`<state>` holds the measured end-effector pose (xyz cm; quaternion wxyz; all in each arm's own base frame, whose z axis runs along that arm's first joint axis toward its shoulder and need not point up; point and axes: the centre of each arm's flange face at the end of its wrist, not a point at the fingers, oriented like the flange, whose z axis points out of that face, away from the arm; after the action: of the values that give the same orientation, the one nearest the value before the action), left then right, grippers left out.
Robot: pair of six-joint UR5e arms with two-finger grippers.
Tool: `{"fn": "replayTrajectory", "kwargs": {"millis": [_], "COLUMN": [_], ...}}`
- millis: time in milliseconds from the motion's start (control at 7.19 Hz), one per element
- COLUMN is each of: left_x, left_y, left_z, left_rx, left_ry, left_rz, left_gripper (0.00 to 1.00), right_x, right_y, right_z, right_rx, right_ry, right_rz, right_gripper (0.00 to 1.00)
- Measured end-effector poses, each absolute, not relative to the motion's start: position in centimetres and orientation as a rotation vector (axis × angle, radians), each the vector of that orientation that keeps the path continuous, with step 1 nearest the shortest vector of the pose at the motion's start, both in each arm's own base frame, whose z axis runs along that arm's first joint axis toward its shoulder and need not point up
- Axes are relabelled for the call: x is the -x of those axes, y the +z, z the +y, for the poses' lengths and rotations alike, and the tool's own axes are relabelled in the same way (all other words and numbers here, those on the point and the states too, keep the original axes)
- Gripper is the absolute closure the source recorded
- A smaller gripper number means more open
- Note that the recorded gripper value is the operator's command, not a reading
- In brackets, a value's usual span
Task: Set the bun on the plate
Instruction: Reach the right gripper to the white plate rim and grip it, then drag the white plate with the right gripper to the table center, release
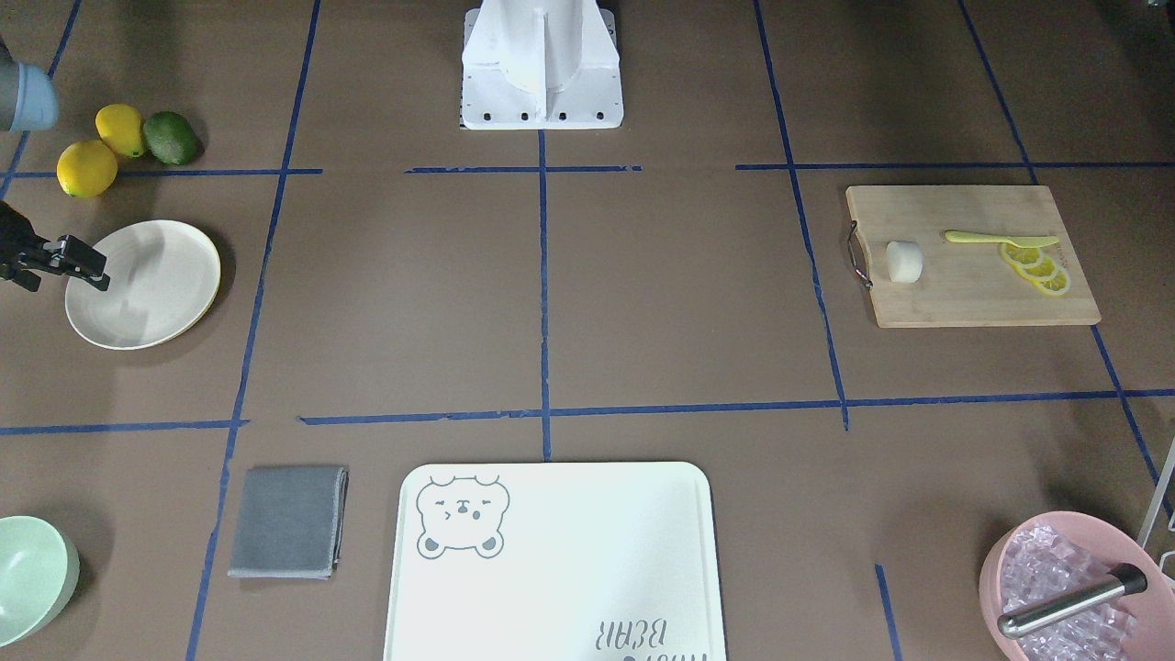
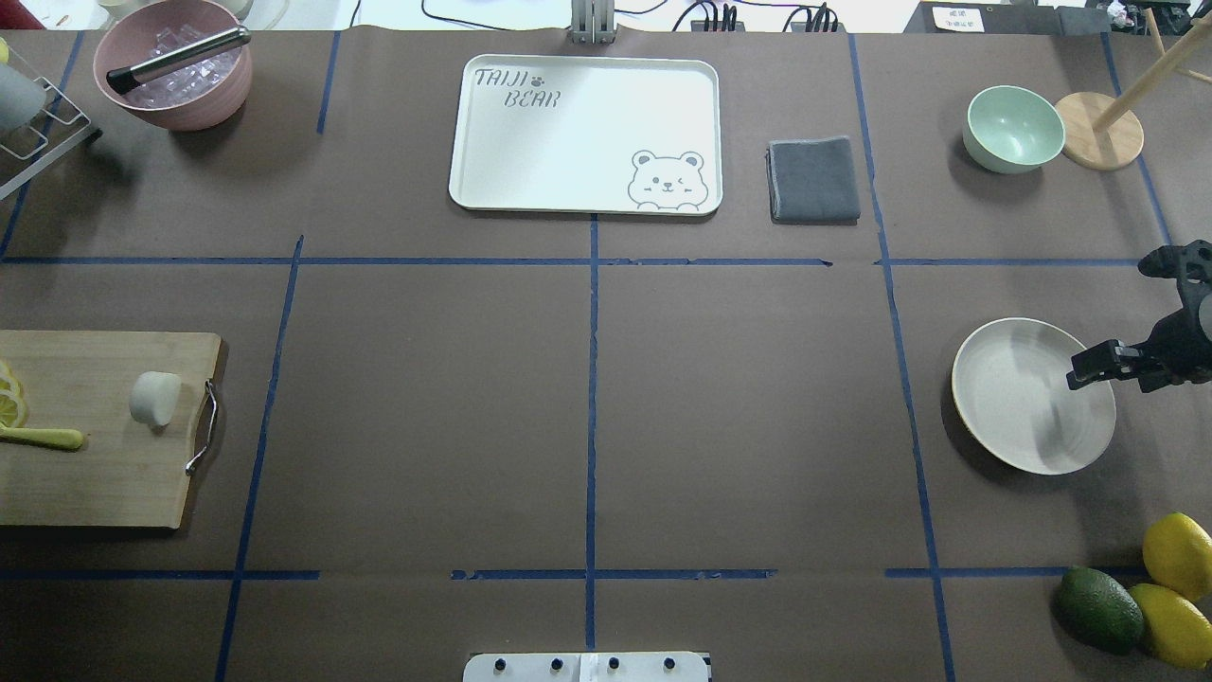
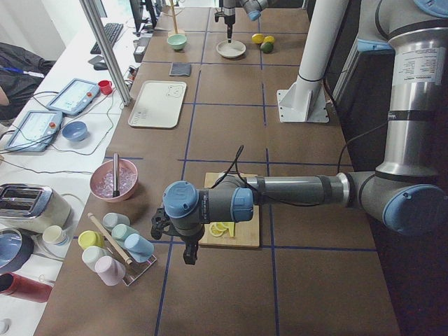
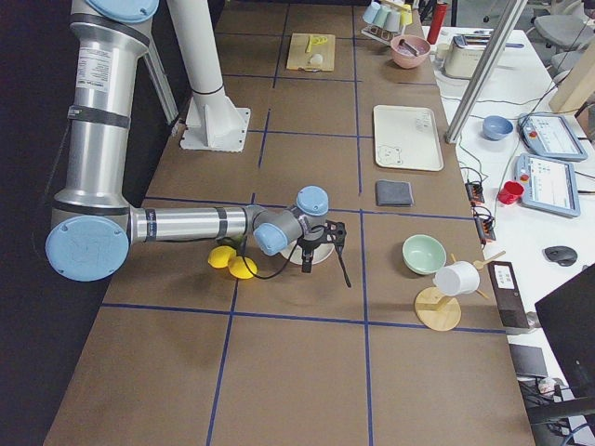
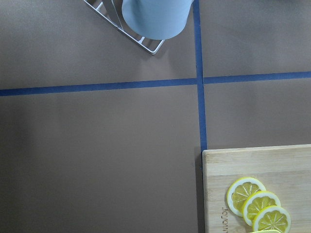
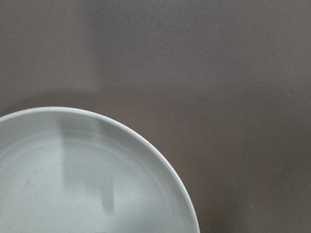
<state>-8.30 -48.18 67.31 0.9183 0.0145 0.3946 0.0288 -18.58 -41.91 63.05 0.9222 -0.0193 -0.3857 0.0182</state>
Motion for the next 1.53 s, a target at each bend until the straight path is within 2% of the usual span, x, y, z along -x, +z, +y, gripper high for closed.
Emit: {"fn": "replayTrajectory", "kwargs": {"millis": [139,417,834,974,1252,1530], "left_x": [8.3,8.3,8.3,8.3,8.3,8.3], "left_y": [67.3,67.3,67.2,67.2,67.2,67.1], "left_z": [-48.2,-48.2,-48.3,-48.3,-48.3,-48.3], "left_rx": [-0.03,-0.032,-0.033,-0.034,-0.035,-0.036], "left_ry": [0.06,0.062,0.062,0.063,0.063,0.062], "left_rz": [0.811,0.811,0.811,0.811,0.811,0.811], "left_gripper": [0.0,0.0,0.0,0.0,0.0,0.0], "right_x": [18.8,19.3,19.0,18.8,18.6,16.3], "right_y": [63.4,63.7,64.0,64.0,63.2,58.8], "right_z": [-41.8,-41.6,-41.3,-41.2,-41.0,-40.7], "right_rx": [0.048,0.058,0.064,0.064,0.057,0.012], "right_ry": [0.035,0.027,0.026,0.022,0.026,0.045], "right_rz": [-0.788,-0.787,-0.787,-0.79,-0.8,-0.873], "right_gripper": [0.15,0.4,0.96,1.0,1.0,1.0]}}
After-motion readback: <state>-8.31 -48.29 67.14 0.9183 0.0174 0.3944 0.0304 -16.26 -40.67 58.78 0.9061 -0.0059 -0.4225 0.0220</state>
